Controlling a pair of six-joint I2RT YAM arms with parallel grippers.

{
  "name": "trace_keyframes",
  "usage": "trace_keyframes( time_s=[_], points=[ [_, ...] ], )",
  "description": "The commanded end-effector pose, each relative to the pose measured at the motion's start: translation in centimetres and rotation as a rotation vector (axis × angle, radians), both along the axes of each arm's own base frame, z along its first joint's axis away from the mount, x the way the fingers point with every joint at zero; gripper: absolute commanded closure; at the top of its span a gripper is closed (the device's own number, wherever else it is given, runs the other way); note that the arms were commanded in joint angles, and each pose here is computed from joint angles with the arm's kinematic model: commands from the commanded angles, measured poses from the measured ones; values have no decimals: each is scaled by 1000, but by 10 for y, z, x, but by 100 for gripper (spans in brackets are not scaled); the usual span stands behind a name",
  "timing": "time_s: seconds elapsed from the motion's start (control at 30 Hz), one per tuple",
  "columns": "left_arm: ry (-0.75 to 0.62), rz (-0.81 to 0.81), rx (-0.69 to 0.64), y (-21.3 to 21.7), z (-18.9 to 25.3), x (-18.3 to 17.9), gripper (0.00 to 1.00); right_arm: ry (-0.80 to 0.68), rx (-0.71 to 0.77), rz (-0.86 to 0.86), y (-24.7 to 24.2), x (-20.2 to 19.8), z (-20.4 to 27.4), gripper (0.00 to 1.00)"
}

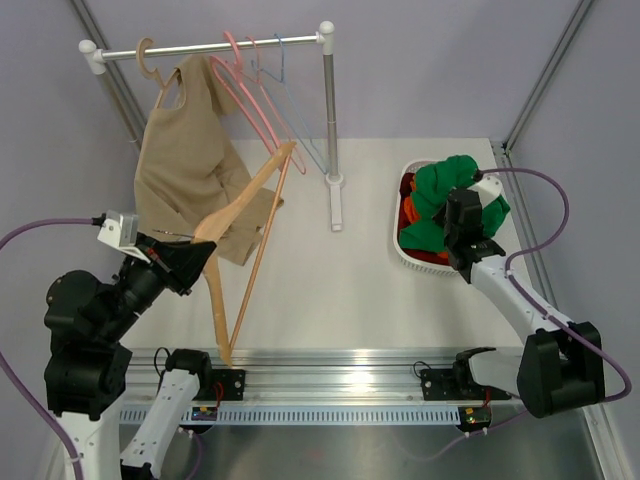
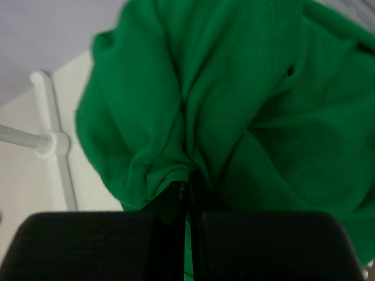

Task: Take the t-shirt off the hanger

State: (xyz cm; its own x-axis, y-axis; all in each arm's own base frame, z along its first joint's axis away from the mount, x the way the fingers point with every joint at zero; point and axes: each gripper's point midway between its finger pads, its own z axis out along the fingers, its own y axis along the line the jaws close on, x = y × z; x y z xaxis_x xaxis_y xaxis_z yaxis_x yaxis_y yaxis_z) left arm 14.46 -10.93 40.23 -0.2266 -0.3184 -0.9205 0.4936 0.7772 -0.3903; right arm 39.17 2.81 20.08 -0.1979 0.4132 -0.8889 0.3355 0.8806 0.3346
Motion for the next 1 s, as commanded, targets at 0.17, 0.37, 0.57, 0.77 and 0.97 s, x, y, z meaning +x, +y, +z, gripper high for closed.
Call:
trace_keyframes(
  time_s=[0.17,0.37,0.57,0.77,0.97],
  points=[
    [-70,247,91,42,30,18,100,61,91,-131,-17,-17,-46,94],
    [75,544,240,96,1,54,100,-12,137,-91,-11,-27,-3,16],
    [47,590,277,105,46,69,100,-141,202,70,12,-45,62,13],
    [109,522,377,94,60,117,100,-167,244,166,28,-56,69,12],
    [143,466,430,84,63,184,100,-171,255,233,37,-69,65,11]
  ],
)
